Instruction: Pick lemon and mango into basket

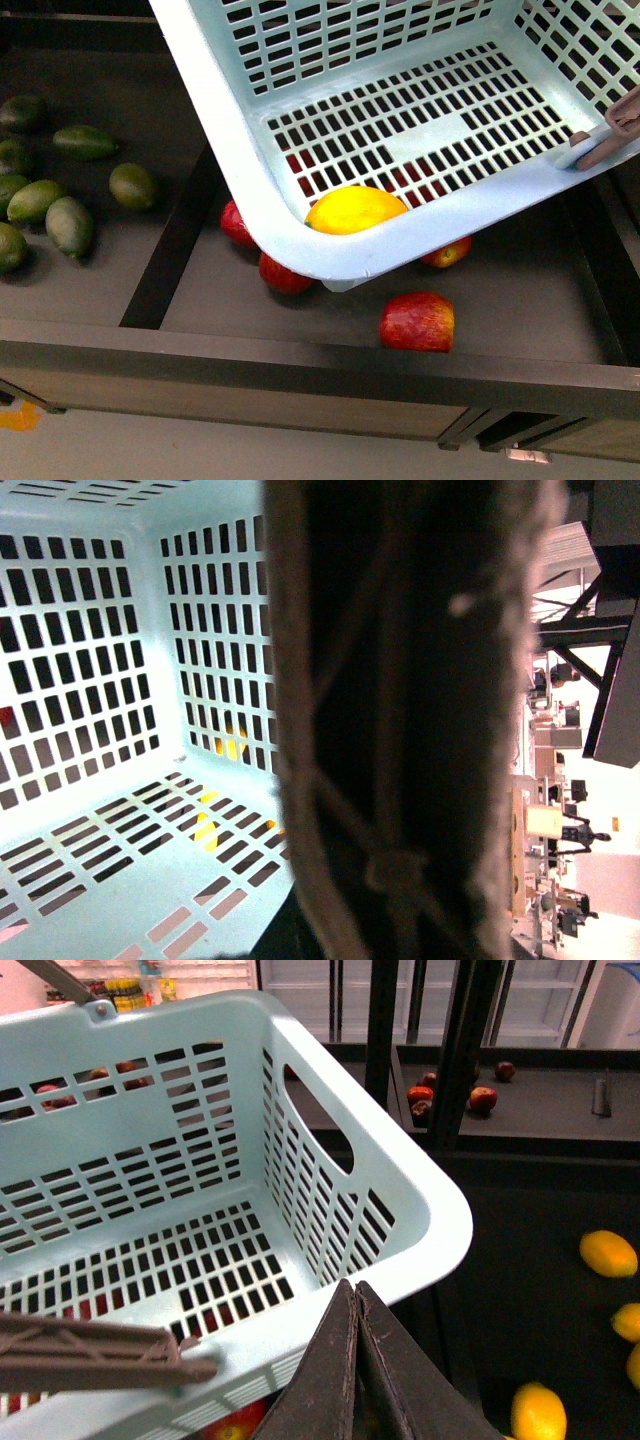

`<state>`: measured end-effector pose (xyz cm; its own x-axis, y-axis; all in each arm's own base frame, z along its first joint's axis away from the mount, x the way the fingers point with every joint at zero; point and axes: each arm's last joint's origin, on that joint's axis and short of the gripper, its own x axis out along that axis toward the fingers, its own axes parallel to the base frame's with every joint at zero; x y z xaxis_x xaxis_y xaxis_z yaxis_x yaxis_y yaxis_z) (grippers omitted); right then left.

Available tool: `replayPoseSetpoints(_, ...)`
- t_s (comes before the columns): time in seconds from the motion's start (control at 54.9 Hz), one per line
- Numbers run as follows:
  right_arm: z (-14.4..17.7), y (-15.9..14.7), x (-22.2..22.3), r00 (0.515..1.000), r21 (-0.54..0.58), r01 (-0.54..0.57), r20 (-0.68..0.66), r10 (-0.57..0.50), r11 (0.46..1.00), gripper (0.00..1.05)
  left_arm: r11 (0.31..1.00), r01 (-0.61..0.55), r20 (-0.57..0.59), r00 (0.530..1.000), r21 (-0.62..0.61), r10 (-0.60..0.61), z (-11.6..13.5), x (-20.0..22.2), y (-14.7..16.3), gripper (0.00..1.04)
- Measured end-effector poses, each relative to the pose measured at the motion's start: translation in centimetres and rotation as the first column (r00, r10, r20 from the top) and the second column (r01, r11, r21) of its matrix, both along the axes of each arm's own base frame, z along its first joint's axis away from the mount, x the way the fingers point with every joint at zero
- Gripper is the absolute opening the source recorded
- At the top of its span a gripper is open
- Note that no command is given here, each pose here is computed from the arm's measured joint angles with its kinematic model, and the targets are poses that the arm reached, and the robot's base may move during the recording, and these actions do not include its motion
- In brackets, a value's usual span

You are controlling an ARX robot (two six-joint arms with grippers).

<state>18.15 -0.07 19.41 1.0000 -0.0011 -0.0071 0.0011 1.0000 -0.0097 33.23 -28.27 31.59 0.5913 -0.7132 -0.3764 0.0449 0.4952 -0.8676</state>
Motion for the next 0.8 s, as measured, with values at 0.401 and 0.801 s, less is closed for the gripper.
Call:
replayPoseSetpoints(0.401, -1.7, 0.0, -3.2, 1.000, 0.000, 0.002, -0.002, -0.002, 1.000, 0.07, 1.000, 0.001, 0.002, 1.000, 0.002, -0.002, 0.0, 0.0, 0.0, 0.04)
replayPoseSetpoints(0.801, -1.6, 0.0, -3.3, 1.000, 0.000, 0.003, 0.005, -0.003, 1.000, 0.76, 1.000, 0.005, 0.000, 1.000, -0.001, -0.005, 0.0, 0.0, 0.0, 0.04)
